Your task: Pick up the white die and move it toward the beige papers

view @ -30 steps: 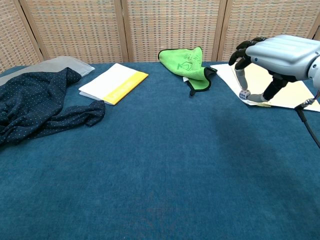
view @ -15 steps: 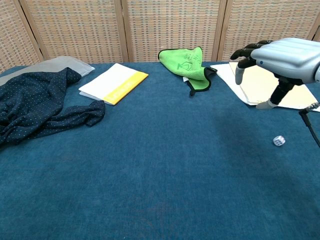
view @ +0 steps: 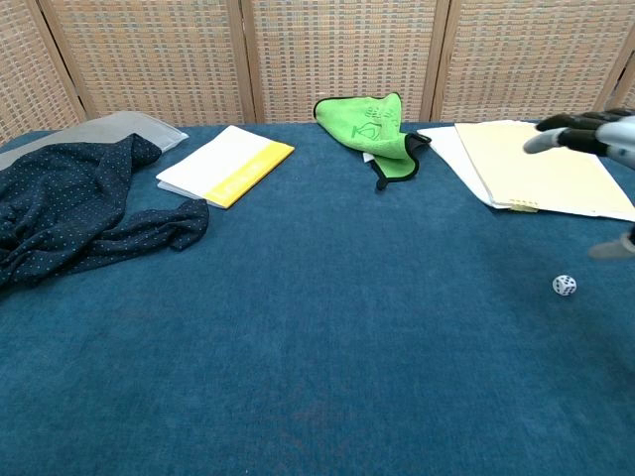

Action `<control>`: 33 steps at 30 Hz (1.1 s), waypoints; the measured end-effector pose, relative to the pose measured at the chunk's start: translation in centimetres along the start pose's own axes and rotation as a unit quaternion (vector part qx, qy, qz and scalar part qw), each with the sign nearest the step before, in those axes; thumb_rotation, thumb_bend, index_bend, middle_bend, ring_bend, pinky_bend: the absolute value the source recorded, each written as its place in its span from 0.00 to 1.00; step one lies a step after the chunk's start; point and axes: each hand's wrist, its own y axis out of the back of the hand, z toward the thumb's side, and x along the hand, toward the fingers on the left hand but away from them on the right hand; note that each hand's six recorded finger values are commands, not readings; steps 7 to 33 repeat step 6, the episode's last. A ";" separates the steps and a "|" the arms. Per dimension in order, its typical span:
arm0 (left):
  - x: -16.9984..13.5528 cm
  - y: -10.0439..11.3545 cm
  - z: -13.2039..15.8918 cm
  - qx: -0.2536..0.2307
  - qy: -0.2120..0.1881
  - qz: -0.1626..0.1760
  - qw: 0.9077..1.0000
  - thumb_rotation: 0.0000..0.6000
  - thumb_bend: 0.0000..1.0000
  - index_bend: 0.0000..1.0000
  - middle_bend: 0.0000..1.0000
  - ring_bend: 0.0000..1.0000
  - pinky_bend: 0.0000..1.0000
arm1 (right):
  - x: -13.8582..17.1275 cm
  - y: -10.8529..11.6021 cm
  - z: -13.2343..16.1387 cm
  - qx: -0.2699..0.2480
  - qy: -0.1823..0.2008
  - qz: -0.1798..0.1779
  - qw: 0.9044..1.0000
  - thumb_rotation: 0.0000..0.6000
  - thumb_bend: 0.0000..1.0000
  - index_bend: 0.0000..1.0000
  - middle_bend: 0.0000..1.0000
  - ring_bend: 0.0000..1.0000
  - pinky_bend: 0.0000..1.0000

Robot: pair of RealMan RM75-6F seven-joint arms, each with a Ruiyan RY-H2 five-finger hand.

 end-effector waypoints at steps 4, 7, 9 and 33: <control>-0.1 0.2 0.1 0.001 -0.001 0.005 1.000 1.00 0.00 0.00 0.00 0.00 0.00 | 3.3 0.0 -1.2 -0.017 -0.002 -0.026 0.999 1.00 0.28 0.02 0.00 0.00 0.00; -0.2 0.1 0.1 0.004 -0.001 0.005 1.000 1.00 0.00 0.00 0.00 0.00 0.00 | 5.1 0.1 -1.8 -0.028 -0.004 -0.043 0.999 1.00 0.28 0.02 0.00 0.00 0.00; -0.2 0.1 0.1 0.004 -0.001 0.005 1.000 1.00 0.00 0.00 0.00 0.00 0.00 | 5.1 0.1 -1.8 -0.028 -0.004 -0.043 0.999 1.00 0.28 0.02 0.00 0.00 0.00; -0.2 0.1 0.1 0.004 -0.001 0.005 1.000 1.00 0.00 0.00 0.00 0.00 0.00 | 5.1 0.1 -1.8 -0.028 -0.004 -0.043 0.999 1.00 0.28 0.02 0.00 0.00 0.00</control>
